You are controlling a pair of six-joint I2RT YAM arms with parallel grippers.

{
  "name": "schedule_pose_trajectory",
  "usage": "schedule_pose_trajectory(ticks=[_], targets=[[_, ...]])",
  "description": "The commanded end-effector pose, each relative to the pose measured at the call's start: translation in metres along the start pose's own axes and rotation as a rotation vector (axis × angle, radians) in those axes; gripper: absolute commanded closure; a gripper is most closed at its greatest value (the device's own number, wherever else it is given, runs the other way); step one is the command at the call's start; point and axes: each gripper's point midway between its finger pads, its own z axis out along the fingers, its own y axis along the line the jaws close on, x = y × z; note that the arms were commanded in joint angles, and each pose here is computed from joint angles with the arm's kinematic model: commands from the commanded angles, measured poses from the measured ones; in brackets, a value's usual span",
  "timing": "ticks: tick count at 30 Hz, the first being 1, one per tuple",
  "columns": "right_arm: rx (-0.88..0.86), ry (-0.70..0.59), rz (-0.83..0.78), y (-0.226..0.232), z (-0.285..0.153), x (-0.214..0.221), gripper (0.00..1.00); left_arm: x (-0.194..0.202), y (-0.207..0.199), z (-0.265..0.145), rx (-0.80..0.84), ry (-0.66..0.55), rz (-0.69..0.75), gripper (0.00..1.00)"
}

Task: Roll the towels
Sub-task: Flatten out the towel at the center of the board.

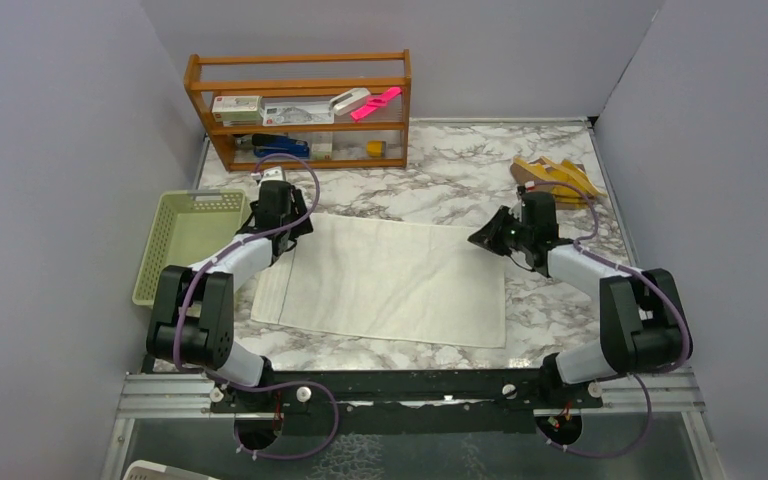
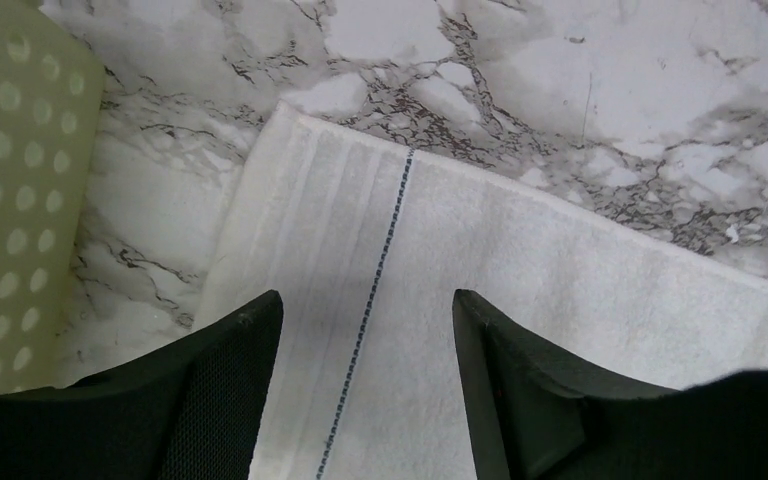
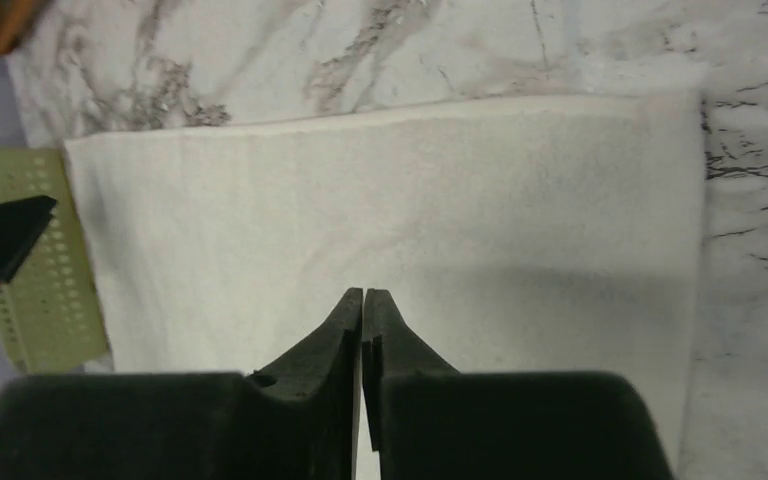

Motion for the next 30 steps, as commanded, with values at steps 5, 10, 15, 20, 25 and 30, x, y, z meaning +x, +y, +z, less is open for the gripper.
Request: schedule_pose_trajectory(ticks=[5,10,15,20,25,30], targets=[[0.136,0.005,-0.06,-0.048,0.025,-0.007,0.99,0.001,-0.011,0.008,0.083,-0.014,0.037,0.9],[0.195,0.022,-0.038,-0.07,0.036,-0.006,0.99,0.011,-0.002,0.023,0.074,0.023,0.027,1.0],[0.242,0.019,-0.03,-0.089,0.043,-0.019,0.99,0.02,0.006,0.036,0.072,0.06,0.0,1.0],[0.22,0.034,-0.032,-0.092,0.059,-0.044,0.99,0.014,0.002,0.043,0.087,0.065,-0.021,1.0],[0.23,0.006,-0.051,-0.088,0.069,-0.068,0.99,0.004,-0.002,0.054,0.087,0.071,-0.017,1.0],[0.084,-0.027,-0.128,-0.051,0.066,-0.1,0.88,-0.008,-0.004,0.058,0.091,0.061,-0.016,1.0]])
